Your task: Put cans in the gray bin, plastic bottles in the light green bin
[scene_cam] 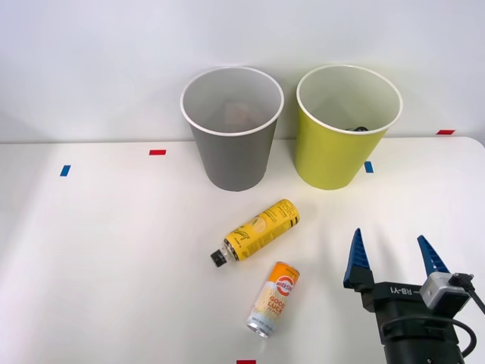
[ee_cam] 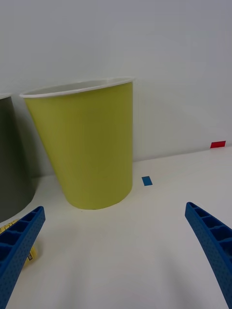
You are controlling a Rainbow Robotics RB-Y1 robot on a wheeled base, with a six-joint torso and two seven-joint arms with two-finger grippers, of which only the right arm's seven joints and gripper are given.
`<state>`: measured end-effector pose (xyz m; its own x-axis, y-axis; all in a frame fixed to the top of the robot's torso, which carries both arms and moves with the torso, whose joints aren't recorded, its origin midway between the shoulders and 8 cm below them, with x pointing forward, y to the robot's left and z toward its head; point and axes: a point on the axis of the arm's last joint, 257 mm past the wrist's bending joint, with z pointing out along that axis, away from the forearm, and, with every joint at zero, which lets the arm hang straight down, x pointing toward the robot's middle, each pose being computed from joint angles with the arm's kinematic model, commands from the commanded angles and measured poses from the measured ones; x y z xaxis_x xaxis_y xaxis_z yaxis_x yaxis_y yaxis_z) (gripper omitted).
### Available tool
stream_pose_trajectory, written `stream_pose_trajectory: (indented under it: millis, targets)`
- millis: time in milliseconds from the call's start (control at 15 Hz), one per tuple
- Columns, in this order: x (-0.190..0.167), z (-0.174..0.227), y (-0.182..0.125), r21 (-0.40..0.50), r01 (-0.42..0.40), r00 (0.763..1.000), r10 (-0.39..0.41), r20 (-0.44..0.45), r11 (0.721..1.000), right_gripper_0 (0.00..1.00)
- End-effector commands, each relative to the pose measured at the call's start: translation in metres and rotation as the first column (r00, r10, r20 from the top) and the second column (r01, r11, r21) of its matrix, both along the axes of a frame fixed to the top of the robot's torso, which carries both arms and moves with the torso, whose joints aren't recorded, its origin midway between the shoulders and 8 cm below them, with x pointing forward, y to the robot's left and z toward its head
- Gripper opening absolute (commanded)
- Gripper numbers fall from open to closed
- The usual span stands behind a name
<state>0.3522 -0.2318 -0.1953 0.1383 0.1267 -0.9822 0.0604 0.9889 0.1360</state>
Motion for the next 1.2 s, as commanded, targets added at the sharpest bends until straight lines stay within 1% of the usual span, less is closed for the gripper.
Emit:
stream_pose_trajectory:
  millis: [67, 267, 400, 467, 667, 800, 933, 1000, 1067, 1133, 1200]
  targets:
    - [-0.004, -0.004, 0.001, 0.016, -0.007, 1.0, 0.007, -0.011, 1.0, 1.0]
    - [-0.011, -0.011, 0.0, -0.004, -0.004, 1.0, 0.004, -0.022, 1.0, 1.0]
    - [-0.013, -0.022, 0.0, -0.032, -0.015, 1.0, 0.015, 0.011, 0.999, 1.0]
    - [-0.013, -0.025, 0.002, -0.04, -0.029, 0.999, 0.03, 0.013, 0.999, 1.0]
    - [-0.025, -0.031, 0.01, -0.071, -0.048, 0.999, 0.048, -0.003, 0.996, 1.0]
    - [-0.038, -0.042, 0.018, -0.103, -0.079, 0.996, 0.075, -0.039, 0.992, 1.0]
    - [-0.052, -0.048, 0.025, -0.139, -0.121, 0.992, 0.114, -0.056, 0.983, 1.0]
    - [-0.056, -0.05, 0.026, -0.158, -0.125, 0.991, 0.117, -0.062, 0.979, 1.0]
    - [-0.063, -0.054, 0.025, -0.215, -0.117, 0.992, 0.103, -0.078, 0.969, 1.0]
    - [-0.067, -0.057, 0.024, -0.253, -0.109, 0.992, 0.088, -0.093, 0.961, 1.0]
    - [-0.072, -0.061, 0.023, -0.269, -0.106, 0.991, 0.079, -0.107, 0.957, 1.0]
